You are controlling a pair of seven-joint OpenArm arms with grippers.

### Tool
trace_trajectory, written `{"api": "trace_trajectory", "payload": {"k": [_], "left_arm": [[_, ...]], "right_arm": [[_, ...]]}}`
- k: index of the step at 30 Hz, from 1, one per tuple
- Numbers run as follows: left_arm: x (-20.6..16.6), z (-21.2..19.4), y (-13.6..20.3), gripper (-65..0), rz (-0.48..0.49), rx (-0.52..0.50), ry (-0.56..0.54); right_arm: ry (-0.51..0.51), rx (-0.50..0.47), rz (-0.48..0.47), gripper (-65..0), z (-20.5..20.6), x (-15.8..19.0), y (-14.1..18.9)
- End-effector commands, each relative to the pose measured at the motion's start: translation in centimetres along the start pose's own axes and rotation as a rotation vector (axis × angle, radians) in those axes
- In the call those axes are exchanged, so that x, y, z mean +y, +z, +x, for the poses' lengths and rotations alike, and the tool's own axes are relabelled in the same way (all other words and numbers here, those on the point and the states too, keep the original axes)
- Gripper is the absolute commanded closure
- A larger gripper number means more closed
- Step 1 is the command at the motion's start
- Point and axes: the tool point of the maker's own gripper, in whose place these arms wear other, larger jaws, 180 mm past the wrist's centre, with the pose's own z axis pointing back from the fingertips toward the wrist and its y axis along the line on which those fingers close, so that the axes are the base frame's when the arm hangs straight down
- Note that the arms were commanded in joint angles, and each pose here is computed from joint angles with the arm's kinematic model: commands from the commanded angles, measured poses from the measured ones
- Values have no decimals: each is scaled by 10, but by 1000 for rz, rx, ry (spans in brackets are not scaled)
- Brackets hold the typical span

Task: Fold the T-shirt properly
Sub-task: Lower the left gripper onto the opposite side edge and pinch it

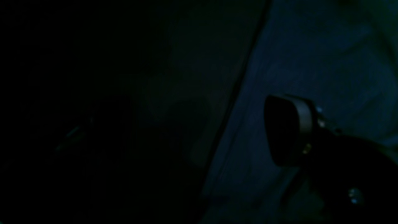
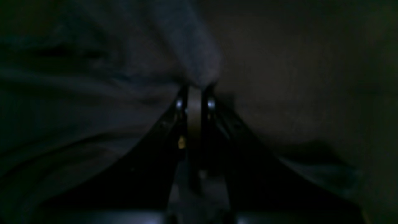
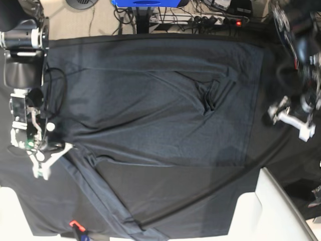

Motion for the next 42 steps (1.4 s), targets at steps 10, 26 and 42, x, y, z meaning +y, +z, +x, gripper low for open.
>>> {"api": "trace_trajectory", "payload": {"k": [10, 26, 42], "left_arm": [[-44, 33, -55, -650, -50, 22, -10], [-52, -32, -71, -216, -66, 110, 7], [-10, -47, -39, 0, 3, 152, -118]], "right_arm": [[1, -60, -19, 0, 20, -10, 8], [0, -58, -21, 0, 18, -11, 8], [0, -53, -22, 0, 16, -11, 7]]}}
